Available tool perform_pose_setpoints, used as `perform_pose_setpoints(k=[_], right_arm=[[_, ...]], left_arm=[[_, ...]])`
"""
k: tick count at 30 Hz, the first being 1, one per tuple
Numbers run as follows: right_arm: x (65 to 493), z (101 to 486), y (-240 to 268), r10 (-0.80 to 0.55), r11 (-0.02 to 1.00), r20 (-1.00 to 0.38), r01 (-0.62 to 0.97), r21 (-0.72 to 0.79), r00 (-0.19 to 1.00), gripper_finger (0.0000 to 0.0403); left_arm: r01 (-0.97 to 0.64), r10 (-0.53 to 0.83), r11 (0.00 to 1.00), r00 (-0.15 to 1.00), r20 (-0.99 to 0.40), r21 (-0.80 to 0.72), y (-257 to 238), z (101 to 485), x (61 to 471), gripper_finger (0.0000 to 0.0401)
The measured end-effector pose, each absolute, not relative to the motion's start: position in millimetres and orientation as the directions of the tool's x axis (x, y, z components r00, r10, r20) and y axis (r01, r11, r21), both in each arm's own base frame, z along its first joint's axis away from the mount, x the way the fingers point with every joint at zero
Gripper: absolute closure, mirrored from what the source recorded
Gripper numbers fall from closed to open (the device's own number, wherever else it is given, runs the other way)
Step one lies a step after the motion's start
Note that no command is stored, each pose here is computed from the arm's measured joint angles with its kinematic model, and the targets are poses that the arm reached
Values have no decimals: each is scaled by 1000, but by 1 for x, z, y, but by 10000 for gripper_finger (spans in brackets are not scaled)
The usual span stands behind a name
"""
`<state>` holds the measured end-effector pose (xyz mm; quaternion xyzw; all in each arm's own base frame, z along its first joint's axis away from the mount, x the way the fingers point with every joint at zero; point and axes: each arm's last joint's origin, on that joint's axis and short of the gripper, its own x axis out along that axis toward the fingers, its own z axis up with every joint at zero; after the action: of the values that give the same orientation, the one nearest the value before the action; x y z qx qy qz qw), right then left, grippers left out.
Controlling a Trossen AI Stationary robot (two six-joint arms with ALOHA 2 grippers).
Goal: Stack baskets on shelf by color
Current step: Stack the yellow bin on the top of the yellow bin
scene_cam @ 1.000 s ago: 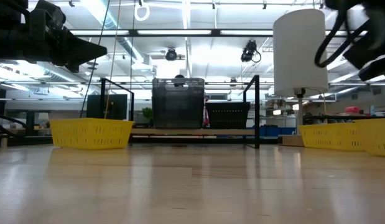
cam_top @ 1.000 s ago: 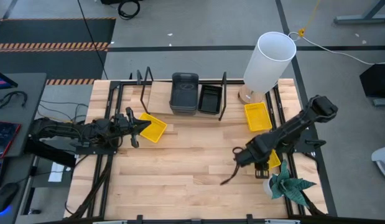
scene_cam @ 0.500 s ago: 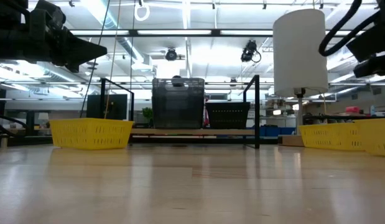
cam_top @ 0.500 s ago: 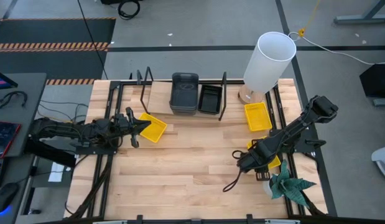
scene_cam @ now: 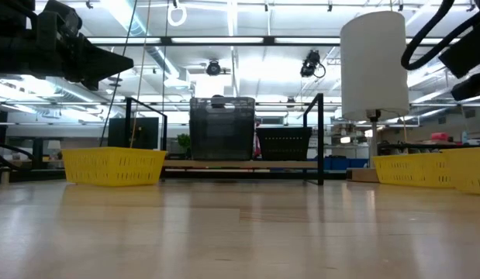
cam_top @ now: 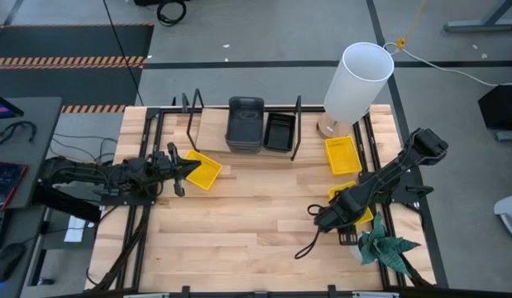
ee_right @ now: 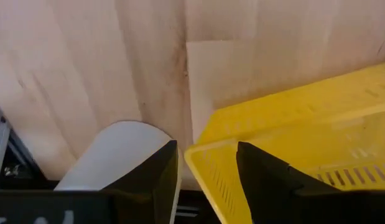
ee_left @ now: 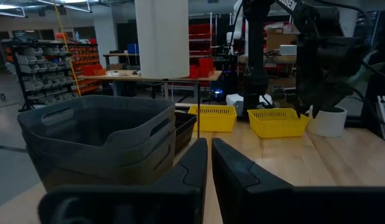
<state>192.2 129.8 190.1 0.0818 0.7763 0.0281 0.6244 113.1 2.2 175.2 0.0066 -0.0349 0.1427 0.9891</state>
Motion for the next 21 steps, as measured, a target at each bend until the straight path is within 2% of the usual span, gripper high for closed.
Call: perform_pose_setpoints(k=[5,14,21], right_arm=[[195,186,127,152,978,-961,173,113,-231,233],[201,181,104,132,898,-961,440,13,-241,242],[196,162,90,139,857,-957,515,-12,-253,256]], left_arm=[[-283,282,959,957,71,3,2,175,113,376],[-283,282,959,957,71,3,2,175,113,365],[-283,282,959,957,71,3,2,175,113,373]])
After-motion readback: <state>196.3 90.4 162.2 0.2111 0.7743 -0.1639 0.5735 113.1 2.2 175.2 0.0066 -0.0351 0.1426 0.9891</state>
